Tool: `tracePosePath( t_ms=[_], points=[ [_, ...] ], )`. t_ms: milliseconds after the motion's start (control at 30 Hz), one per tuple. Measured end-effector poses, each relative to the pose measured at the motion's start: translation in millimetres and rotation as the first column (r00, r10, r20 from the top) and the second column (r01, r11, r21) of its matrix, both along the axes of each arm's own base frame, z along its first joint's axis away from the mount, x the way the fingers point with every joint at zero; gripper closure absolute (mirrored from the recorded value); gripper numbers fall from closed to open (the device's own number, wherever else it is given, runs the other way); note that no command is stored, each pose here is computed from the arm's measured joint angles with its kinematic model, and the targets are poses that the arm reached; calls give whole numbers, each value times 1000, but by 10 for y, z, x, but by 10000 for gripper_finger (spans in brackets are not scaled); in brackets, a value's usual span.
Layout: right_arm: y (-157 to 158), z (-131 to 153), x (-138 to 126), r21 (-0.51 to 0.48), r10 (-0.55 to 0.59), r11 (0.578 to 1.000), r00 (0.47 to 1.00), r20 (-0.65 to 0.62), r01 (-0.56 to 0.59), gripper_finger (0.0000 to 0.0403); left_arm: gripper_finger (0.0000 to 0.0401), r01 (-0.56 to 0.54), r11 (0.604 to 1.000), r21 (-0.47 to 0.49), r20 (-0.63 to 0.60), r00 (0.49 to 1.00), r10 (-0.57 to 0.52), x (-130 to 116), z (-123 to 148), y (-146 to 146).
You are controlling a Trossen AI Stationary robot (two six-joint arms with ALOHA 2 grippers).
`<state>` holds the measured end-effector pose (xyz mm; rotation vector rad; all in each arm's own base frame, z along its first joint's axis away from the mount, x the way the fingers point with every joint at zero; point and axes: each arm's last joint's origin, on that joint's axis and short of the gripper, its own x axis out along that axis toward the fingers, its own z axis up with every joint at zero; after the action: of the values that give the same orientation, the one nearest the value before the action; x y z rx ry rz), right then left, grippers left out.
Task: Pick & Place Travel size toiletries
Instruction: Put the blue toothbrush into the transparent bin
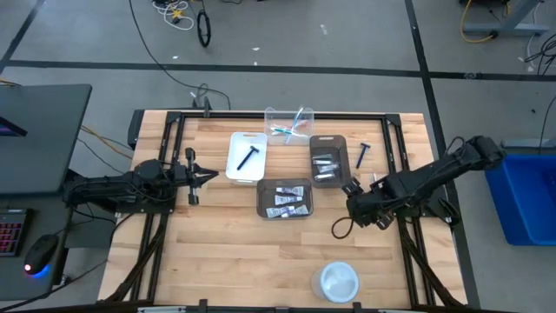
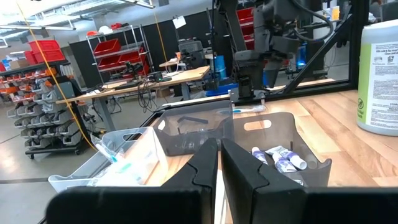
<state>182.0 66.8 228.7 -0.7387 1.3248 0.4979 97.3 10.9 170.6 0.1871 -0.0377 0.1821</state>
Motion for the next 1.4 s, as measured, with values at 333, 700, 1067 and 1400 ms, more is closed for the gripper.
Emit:
tracePosePath(
  t_ms=[333, 700, 1067, 1400],
  points=[
    [-39, -10, -204, -74, 128, 986, 968, -215, -147, 161, 374, 0, 1000, 0, 0, 1000, 0, 0, 0, 0],
    [-52, -68, -305, -36, 352, 926, 893, -282, -376, 183, 374, 0, 1000, 0, 0, 1000, 0, 0, 0, 0],
    [-100, -344, -347, 47, 506, 856, 815, -283, -515, 152, 374, 0, 1000, 0, 0, 1000, 0, 0, 0, 0],
    [-145, -606, -413, 55, 513, 850, 800, -311, -524, 135, 374, 0, 1000, 0, 1, 1000, 0, 0, 1, 0]
  ],
)
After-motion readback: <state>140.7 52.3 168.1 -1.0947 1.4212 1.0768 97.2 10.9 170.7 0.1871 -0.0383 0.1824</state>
